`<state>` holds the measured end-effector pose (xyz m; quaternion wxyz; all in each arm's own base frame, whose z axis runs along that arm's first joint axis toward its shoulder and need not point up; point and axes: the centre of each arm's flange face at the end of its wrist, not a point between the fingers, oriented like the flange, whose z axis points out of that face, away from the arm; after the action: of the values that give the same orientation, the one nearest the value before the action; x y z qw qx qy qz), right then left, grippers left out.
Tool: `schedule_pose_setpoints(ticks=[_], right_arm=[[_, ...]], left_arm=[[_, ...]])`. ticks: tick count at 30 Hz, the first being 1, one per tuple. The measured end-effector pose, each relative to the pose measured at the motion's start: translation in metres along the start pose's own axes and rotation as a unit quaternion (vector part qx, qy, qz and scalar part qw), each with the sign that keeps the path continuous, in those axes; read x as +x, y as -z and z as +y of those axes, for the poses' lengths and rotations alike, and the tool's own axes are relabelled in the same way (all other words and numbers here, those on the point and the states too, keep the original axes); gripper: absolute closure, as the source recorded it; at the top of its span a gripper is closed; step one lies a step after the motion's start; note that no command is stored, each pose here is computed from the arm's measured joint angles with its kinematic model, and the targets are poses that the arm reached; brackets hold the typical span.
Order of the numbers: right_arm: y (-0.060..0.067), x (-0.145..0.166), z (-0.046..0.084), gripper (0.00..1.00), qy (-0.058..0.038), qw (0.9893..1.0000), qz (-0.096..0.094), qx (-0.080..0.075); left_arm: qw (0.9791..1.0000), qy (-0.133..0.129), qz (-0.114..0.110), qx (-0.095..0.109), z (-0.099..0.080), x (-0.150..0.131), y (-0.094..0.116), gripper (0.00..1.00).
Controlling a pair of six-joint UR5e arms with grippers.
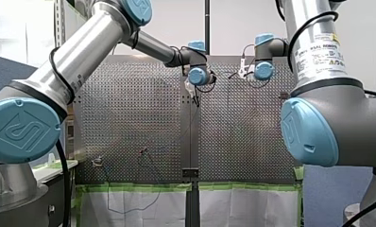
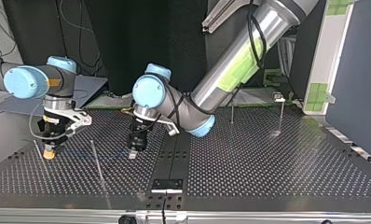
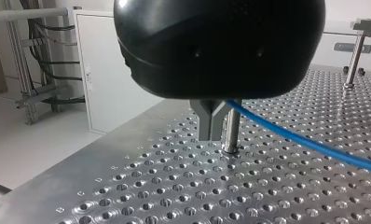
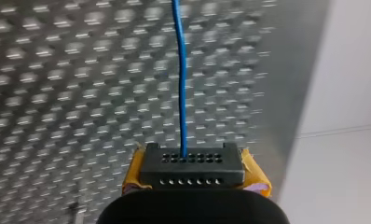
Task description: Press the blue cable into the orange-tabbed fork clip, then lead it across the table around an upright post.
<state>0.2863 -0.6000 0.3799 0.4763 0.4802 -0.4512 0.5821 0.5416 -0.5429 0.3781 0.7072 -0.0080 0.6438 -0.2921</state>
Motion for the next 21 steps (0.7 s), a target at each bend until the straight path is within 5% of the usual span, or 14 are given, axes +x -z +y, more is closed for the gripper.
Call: schedule_pose_setpoints(ticks=[12,21], right_arm=[[0.006,-0.066,0.000,1.00,0.0070,0.9984,-0.055,0.007],[0.008,-0.090,-0.001,1.00,0.0132,0.9972,-0.073,0.009]], left_arm=[[0.9999,-0.009,0.006,-0.008,0.005,0.013,0.002,1.00],[0.9995,-0.019,0.023,-0.009,0.012,0.050,0.002,1.00]])
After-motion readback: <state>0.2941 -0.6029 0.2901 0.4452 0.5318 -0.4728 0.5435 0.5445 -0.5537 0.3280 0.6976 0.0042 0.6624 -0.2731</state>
